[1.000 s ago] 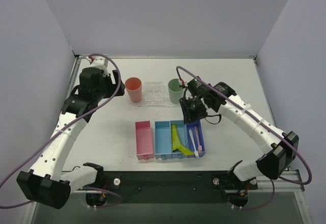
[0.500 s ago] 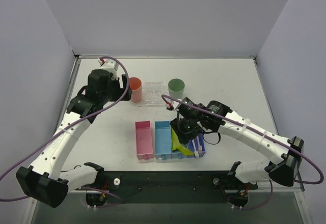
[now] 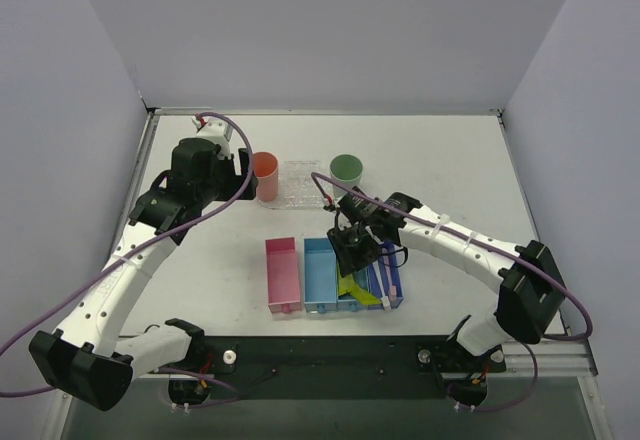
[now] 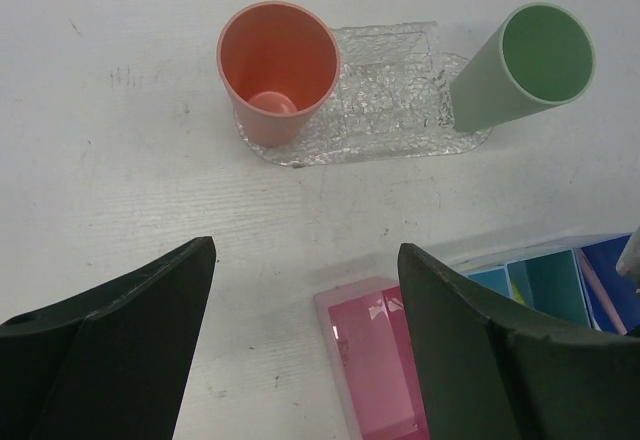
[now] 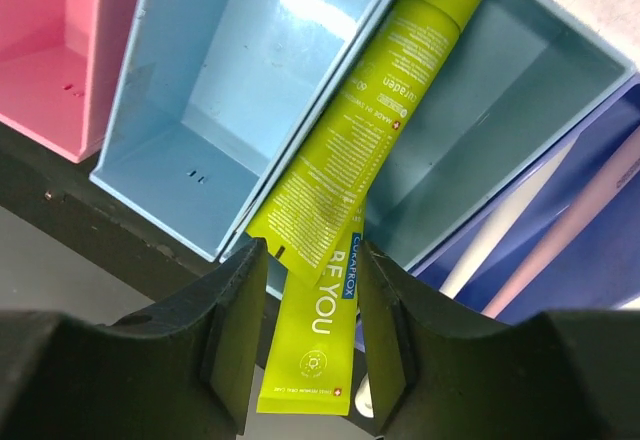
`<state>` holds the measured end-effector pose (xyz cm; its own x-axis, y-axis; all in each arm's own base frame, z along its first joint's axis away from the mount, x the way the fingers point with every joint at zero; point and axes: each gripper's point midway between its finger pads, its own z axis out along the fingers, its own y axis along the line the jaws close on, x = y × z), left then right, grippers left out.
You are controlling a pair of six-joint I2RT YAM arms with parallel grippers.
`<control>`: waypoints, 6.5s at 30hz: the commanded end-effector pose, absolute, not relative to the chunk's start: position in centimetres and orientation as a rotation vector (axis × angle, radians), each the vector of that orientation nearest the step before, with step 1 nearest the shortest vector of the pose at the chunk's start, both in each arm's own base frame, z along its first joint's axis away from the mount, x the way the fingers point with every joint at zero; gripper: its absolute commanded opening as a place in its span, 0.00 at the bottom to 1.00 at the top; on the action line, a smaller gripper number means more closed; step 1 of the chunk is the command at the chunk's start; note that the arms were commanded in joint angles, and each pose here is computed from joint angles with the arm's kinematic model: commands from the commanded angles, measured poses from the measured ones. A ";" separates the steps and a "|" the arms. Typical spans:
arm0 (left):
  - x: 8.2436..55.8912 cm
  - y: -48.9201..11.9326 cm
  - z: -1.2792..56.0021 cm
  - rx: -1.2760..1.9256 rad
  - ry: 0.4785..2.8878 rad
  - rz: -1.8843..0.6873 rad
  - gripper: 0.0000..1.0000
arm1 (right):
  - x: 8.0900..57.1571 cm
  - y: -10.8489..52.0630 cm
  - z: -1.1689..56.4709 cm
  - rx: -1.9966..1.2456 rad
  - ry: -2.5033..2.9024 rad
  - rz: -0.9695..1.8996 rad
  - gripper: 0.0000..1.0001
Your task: Prepare toiletry sets of a toothbrush and toothpaste on the tray
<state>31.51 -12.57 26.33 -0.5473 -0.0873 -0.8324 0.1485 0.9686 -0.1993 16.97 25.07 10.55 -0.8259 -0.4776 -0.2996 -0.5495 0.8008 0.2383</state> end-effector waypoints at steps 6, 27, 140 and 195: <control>31.4 -12.2 27.5 0.058 2.089 -0.281 0.85 | 15.7 24.3 8.1 -0.729 2.855 0.484 0.36; 31.4 -12.1 27.6 0.061 2.089 -0.275 0.85 | 16.0 24.5 5.8 -0.588 2.899 0.601 0.23; 19.4 -34.4 27.2 1.087 1.290 -0.730 0.52 | 16.7 27.4 28.5 0.325 2.891 1.604 0.00; 21.3 -30.0 31.6 1.112 1.534 -1.208 0.29 | 23.1 32.1 38.3 -0.869 1.930 1.439 0.38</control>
